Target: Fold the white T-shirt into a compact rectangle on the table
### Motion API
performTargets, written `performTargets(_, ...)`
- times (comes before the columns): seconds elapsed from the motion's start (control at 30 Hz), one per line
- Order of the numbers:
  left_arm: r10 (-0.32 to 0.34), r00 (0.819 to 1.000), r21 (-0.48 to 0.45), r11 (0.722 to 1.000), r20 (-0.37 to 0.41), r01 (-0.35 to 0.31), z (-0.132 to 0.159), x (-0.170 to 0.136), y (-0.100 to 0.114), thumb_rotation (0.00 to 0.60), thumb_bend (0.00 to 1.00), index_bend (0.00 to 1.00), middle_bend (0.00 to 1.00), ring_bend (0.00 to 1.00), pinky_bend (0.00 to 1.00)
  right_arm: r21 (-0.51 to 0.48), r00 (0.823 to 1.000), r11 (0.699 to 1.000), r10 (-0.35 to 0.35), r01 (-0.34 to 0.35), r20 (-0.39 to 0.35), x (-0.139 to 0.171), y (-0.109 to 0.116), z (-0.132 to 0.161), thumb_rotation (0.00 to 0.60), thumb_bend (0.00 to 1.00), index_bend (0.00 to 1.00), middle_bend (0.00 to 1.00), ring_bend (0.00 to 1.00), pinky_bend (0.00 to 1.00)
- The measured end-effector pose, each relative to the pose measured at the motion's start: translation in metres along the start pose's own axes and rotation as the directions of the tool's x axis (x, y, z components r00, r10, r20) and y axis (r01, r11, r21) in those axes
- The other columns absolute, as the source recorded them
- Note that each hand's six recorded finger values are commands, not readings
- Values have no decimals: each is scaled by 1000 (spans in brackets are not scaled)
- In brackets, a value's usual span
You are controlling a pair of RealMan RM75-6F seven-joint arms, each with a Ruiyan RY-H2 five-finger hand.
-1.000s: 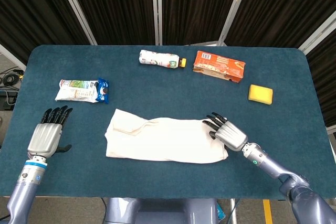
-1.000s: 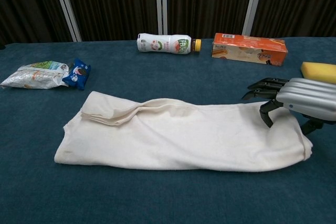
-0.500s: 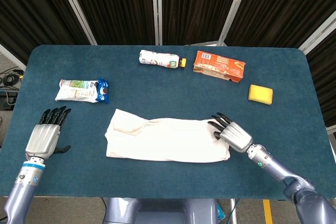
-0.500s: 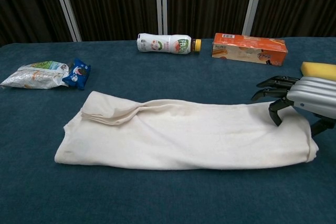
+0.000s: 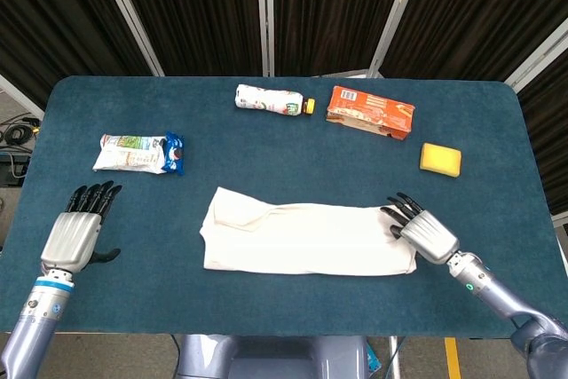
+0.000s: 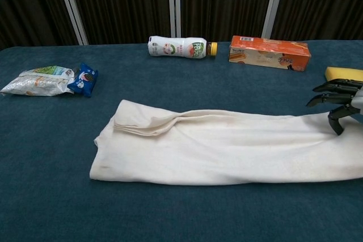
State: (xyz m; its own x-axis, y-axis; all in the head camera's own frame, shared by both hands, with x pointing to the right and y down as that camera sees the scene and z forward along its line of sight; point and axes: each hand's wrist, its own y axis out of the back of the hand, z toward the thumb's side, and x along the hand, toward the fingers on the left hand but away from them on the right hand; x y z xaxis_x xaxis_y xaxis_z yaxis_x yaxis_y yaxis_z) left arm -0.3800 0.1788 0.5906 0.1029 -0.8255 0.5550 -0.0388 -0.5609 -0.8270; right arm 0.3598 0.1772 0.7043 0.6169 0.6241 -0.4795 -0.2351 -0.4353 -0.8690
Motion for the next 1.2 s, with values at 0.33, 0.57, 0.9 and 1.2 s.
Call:
performTargets(0.33, 13, 1000, -19, 1000, 26, -13, 5, -4, 5, 600, 125, 0, 0, 0, 0, 141, 996, 988, 55, -64, 70, 43, 2, -35, 600, 428, 687, 149, 0, 0)
performTargets(0.57, 10, 999, -28, 1000, 40, -9, 7, -6, 5, 600, 125, 0, 0, 0, 0, 201, 987, 972, 93, -118, 128, 72, 3, -55, 600, 427, 689, 149, 0, 0)
performTargets(0.9, 16, 999, -40, 999, 37, -14, 6, -8, 9, 600, 125, 0, 0, 0, 0, 166, 995, 984, 44, -58, 85, 67, 13, -43, 600, 426, 697, 149, 0, 0)
performTargets(1.2, 11, 1000, -59, 998, 29, -10, 1, -7, 11, 600, 125, 0, 0, 0, 0, 94, 998, 994, -55, 57, -25, 19, 35, -4, 600, 428, 702, 140, 0, 0)
